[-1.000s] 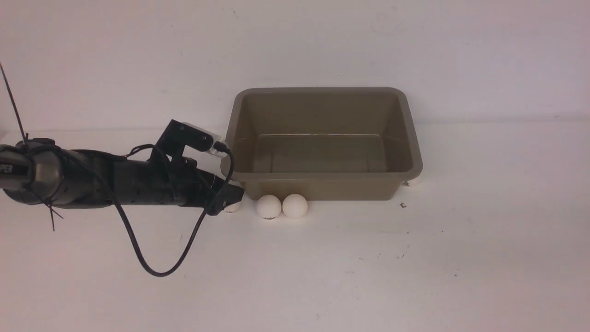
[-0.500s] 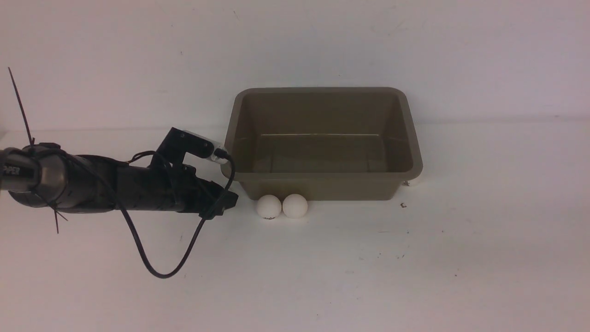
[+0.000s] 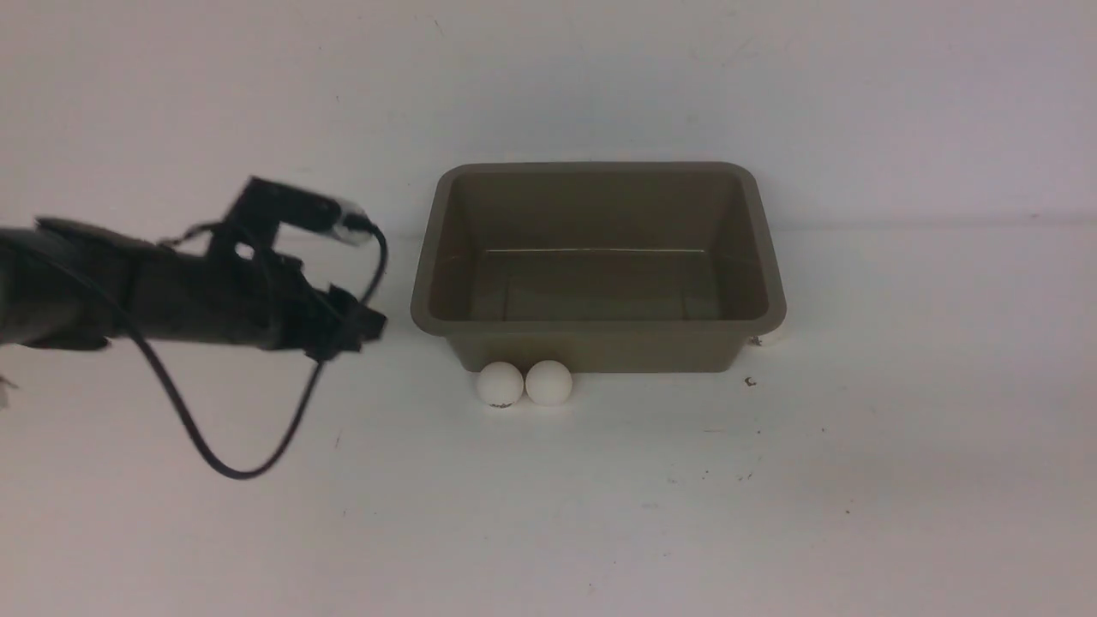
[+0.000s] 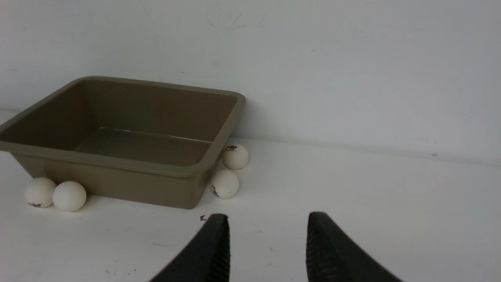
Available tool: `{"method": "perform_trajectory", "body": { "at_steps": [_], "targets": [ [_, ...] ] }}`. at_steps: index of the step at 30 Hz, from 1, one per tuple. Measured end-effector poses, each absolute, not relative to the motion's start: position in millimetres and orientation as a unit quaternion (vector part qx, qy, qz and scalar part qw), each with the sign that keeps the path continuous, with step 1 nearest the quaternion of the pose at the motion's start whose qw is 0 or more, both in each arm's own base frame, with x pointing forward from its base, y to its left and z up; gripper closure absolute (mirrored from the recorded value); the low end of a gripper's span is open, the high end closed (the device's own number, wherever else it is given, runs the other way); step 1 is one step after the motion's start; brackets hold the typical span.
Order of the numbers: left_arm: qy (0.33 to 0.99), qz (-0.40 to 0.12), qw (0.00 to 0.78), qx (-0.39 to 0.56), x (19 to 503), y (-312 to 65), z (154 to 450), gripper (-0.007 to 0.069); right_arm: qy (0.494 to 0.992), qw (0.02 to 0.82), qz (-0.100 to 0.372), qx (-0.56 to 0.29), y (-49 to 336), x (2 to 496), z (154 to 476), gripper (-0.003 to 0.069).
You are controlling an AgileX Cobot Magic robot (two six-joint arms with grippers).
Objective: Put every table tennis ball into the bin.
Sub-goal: Use the left arm to clamp the table tennis ball closest to it, then use the left arm to put the table tennis ball into the box
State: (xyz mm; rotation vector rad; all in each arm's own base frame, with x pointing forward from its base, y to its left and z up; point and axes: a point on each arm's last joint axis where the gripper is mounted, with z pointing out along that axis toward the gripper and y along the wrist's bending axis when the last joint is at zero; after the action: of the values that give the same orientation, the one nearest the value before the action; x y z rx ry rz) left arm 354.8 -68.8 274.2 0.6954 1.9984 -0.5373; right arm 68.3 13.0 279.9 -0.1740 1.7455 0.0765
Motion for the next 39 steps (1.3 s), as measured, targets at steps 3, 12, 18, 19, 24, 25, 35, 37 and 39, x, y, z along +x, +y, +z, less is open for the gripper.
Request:
{"method": "perform_trajectory", "body": {
  "at_steps": [3,12,18,19,24,25,35,37,39],
  "targets": [
    [0.792,-0.238,0.491,0.275,367,-77,280,0.0272,0.765,0.639,0.034,-0.076,13,68,280,0.0396],
    [0.776,-0.257,0.510,0.268,420,-85,231,0.0272,0.765,0.639,0.034,-0.076,13,68,280,0.0396],
    [0.774,-0.269,0.485,0.306,436,-114,197,0.0272,0.765,0.639,0.034,-0.076,13,68,280,0.0396],
    [0.772,-0.267,0.480,0.320,436,-120,194,0.0272,0.765,0.639,0.034,-0.076,13,68,280,0.0396],
    [0.782,-0.250,0.460,0.338,432,-134,195,0.0200,0.765,0.639,0.034,-0.076,13,68,280,0.0396],
    [0.789,-0.247,0.455,0.331,432,-133,195,0.0177,0.765,0.638,0.034,-0.076,13,68,280,0.0396],
    [0.817,-0.231,0.426,0.313,409,-123,249,0.0135,0.766,0.637,0.035,-0.077,13,68,279,0.0396],
    [0.819,-0.217,0.428,0.314,402,-116,266,0.0135,0.767,0.636,0.035,-0.077,13,68,279,0.0396],
    [0.827,-0.211,0.426,0.299,398,-110,276,0.0135,0.768,0.635,0.035,-0.077,13,68,279,0.0396]
  ]
}}
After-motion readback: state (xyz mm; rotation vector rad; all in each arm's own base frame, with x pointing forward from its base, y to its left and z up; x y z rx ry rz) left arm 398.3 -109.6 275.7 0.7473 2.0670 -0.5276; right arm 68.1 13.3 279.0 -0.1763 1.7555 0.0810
